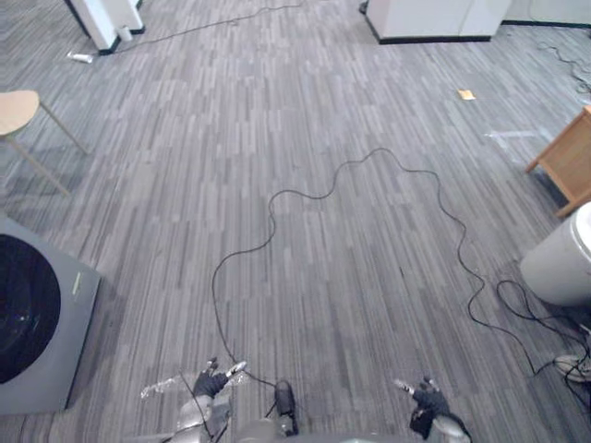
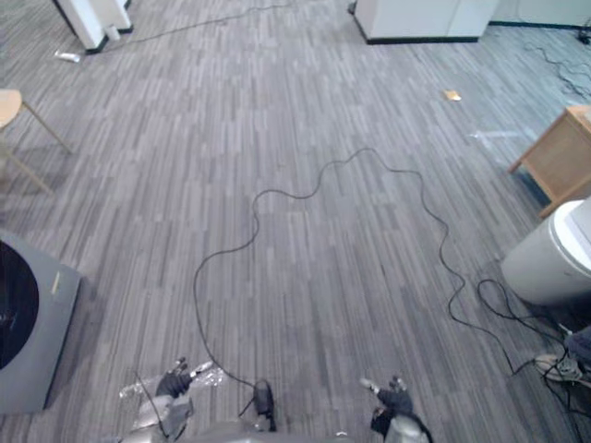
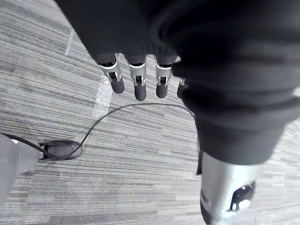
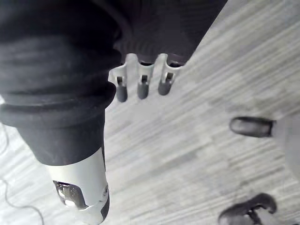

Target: Organize washtable

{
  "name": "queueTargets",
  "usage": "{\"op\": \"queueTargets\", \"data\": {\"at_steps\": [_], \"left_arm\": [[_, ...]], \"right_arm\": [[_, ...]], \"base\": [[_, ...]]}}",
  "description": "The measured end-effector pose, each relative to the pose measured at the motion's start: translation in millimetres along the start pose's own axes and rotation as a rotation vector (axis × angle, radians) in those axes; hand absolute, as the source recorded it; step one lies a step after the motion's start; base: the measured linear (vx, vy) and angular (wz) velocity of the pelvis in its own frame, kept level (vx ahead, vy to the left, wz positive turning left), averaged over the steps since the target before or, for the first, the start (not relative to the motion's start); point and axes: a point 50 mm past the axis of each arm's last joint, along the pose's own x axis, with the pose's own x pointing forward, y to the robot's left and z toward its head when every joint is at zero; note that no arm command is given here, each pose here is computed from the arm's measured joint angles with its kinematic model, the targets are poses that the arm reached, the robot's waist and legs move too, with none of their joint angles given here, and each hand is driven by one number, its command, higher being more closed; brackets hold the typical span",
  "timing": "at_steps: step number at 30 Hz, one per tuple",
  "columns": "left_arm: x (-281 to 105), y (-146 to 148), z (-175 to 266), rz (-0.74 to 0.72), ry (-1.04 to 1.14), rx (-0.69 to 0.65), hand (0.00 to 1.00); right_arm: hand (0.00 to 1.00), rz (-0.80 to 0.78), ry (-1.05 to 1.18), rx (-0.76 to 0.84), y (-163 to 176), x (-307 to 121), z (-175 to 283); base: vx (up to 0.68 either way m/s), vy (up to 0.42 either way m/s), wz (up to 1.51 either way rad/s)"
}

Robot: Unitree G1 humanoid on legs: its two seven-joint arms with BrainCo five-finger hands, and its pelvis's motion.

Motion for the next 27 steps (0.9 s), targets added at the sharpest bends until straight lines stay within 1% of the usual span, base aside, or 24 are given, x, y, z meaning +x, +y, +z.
{"op": "queueTargets", "data": {"at_steps": [3,7,11,16,18,22,26,27], "left_arm": [[-0.9,0.9,-2.4,0.007,0.006,0.003,0.00],[-1.1,0.7,-2.8,0.005,0.007,0.006,0.00],[-2.6,-7.4,0.2,-0.031,-0.015,0.030,0.00],[-4.2,-0.4,17.5,-0.034,-0.097,0.055,0.00],[-6.2,3.2,11.8,-0.032,-0.079,0.071,0.00],[-10.7,8.1,-4.8,-0.028,-0.028,0.068,0.00],[-11.7,12.6,-17.6,-0.016,0.029,0.065,0.00],[-13.7,18.7,-21.4,0.000,0.040,0.060,0.00]], "right_arm": [[0.00,0.009,-0.014,0.003,3.9,1.8,6.2],[0.00,0.042,-0.058,0.020,18.9,6.1,25.2],[0.00,0.037,-0.065,0.017,18.1,6.9,28.6],[0.00,0.025,-0.018,0.020,13.1,2.8,9.9],[0.00,0.030,-0.006,0.023,13.3,1.3,4.6],[0.00,0.066,-0.054,0.015,23.7,3.1,18.8],[0.00,0.098,-0.029,0.024,37.1,0.2,10.2],[0.00,0.110,-0.004,0.022,41.8,-1.8,2.5]], "base": [[0.02,-0.020,0.09],[0.05,0.014,-0.04],[0.11,0.081,0.00],[0.28,0.152,0.71],[0.30,0.111,0.93],[0.18,0.035,0.41],[0.17,-0.166,0.63],[0.15,-0.286,0.41]]}}
